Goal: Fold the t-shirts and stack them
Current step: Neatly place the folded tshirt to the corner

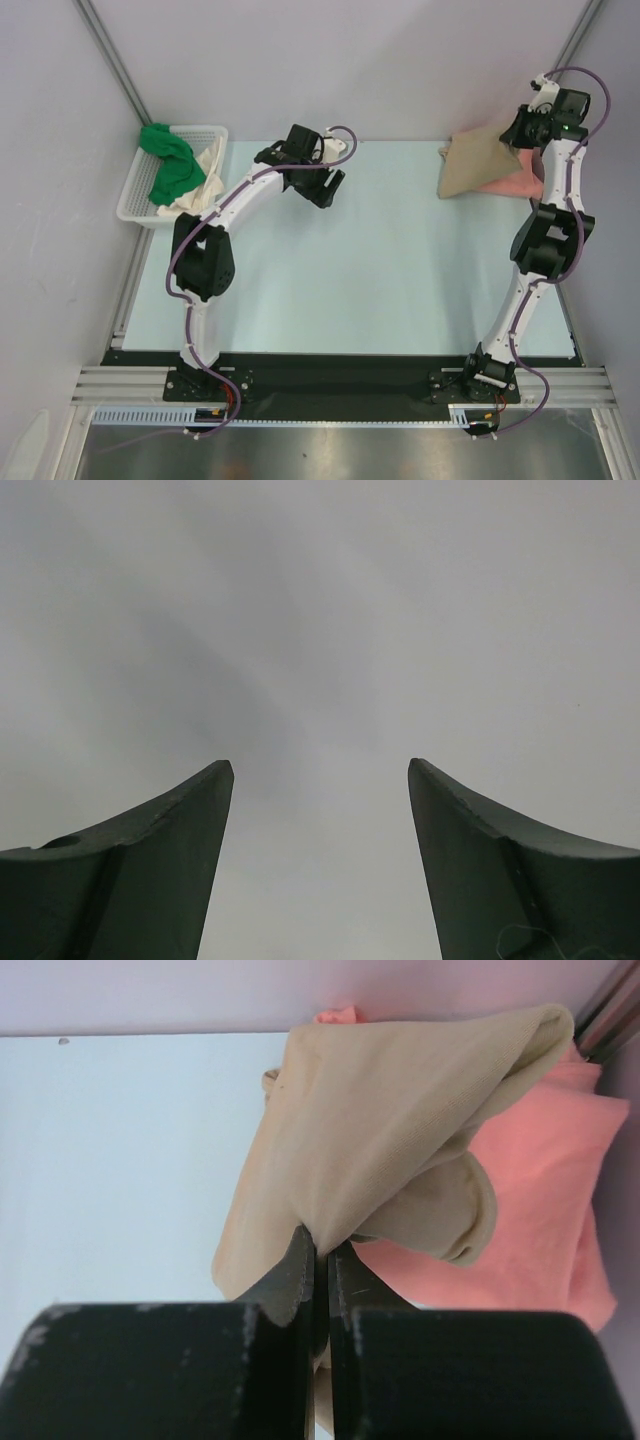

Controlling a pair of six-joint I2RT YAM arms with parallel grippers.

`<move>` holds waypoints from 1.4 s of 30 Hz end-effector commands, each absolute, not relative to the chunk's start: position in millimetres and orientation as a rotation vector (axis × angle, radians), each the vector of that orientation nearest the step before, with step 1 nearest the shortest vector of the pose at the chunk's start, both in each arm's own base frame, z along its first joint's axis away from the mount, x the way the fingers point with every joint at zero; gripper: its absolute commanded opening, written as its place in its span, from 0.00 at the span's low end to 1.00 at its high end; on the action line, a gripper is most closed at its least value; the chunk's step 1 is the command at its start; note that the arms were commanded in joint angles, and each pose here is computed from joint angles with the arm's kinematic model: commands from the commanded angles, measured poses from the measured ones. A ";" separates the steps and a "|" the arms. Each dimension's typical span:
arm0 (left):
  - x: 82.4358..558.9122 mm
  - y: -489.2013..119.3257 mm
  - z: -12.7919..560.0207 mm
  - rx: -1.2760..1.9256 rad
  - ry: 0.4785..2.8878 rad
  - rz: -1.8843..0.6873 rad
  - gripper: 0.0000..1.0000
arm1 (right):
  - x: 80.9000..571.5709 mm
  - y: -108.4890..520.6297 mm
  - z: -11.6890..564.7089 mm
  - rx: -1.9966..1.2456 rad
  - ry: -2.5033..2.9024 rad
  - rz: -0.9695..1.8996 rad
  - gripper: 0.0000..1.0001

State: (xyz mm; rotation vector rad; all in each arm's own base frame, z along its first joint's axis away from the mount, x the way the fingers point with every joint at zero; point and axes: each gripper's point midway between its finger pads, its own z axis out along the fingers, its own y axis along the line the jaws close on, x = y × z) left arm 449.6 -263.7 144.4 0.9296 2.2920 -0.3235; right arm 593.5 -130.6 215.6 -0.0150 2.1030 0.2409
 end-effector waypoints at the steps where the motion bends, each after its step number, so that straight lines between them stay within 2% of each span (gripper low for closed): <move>1: 453.2 -273.0 171.7 0.944 2.210 -0.332 0.76 | 601.7 -148.5 263.8 -0.045 1.976 0.159 0.00; 16: 452.3 -283.4 160.9 0.978 2.218 -0.317 0.77 | 612.5 -191.7 234.6 0.020 2.001 0.059 0.00; 26: 448.8 -281.4 147.7 1.003 2.240 -0.278 0.77 | 626.0 -229.3 212.4 0.145 2.014 -0.164 0.00; 42: 449.7 -290.4 140.9 1.036 2.238 -0.255 0.78 | 643.8 -239.7 180.0 0.182 2.029 -0.323 0.00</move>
